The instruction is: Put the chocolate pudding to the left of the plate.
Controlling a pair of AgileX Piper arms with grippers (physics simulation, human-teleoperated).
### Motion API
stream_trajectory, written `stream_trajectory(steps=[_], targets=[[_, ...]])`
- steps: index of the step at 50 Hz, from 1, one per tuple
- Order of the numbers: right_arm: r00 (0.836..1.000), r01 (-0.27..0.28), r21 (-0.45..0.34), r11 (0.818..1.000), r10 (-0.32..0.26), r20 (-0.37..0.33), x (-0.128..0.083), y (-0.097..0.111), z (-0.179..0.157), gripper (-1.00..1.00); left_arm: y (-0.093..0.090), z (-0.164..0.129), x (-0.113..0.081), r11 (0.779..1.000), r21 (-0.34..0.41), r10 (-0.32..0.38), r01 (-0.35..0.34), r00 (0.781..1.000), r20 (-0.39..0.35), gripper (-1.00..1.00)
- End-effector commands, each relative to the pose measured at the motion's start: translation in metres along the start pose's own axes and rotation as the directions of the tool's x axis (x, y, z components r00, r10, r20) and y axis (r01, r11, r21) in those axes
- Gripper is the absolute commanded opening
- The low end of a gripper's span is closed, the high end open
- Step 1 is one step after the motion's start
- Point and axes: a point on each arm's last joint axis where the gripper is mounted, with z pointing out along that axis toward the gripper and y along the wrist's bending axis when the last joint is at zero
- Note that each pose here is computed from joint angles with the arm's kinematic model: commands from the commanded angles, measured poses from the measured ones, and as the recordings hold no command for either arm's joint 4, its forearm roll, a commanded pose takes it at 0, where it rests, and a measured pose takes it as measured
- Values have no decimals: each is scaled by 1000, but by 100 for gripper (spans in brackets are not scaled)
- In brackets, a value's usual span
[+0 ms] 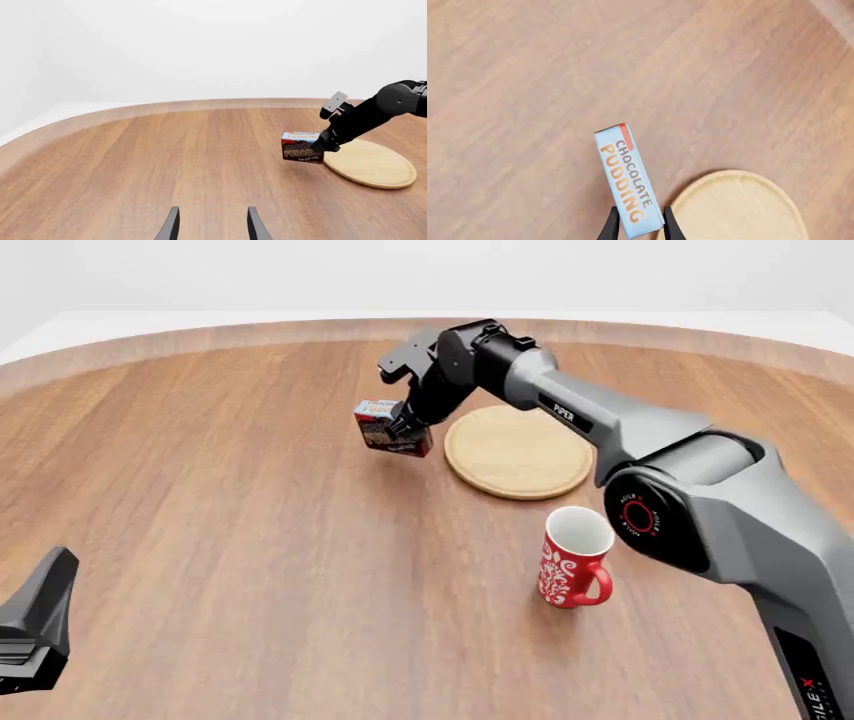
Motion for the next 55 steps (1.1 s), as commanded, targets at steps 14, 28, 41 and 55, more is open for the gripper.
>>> stream_trajectory(steps=[14,28,41,55], targets=[[1000,-19,-5,1000,19,-21,-1,-2,4,-100,0,0,0,1000,0,0,0,1000,0,100],[999,-13,-8,1000,12,-32,-1,-2,7,-100,0,0,0,1000,0,0,0,1000,0,100],[998,25,-4,1000,-25,63,-35,10,-38,100,0,0,0,1000,0,0,0,1000,0,100],[998,12,8,1000,-12,61,-25,2,-42,100,0,0,0,1000,0,0,0,1000,0,100]])
